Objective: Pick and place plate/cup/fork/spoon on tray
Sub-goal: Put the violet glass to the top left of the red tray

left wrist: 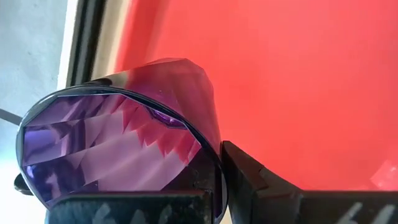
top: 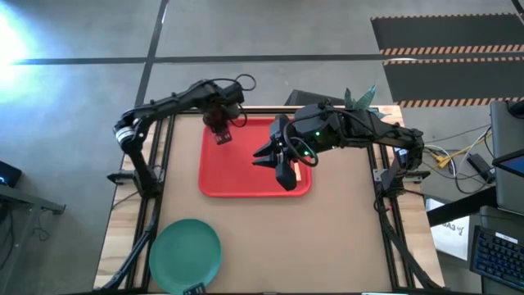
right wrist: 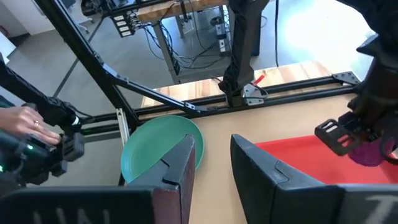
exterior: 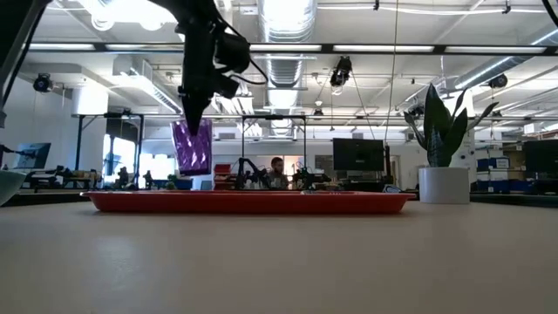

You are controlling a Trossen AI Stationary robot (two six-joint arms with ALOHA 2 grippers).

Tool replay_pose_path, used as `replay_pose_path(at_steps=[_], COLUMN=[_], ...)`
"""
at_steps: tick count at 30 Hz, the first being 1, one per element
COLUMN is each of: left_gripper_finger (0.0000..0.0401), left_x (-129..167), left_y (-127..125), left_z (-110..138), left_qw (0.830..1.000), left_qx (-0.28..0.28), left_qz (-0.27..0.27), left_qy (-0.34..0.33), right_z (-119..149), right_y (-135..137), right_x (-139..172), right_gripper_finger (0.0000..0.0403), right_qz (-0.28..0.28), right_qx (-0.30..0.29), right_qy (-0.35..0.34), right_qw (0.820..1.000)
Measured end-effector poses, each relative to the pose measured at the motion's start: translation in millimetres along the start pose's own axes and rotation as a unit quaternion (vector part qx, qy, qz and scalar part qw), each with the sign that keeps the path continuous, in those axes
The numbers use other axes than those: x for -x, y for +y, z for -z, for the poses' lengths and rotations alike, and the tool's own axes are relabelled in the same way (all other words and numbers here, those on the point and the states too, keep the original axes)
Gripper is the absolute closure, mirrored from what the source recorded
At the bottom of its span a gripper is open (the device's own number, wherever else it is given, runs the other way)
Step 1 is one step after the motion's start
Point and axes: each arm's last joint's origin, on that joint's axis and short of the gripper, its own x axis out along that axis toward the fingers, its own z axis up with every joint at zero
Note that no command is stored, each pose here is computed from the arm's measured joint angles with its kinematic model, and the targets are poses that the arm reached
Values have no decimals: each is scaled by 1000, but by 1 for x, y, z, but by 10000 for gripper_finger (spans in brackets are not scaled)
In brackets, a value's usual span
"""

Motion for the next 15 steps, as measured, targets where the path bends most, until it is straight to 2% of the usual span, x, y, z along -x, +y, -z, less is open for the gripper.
replay_pose_path(at_steps=[15], left_gripper_finger=[401], left_x=[-27], left_y=[-3], left_z=[-12], left_qw=[999], left_qx=[-15], left_qz=[33], left_qy=[34], right_z=[0], right_y=[0], right_x=[0], right_gripper_finger=[310], right_qz=[-1], right_qx=[4], right_qy=[1], right_qw=[1000])
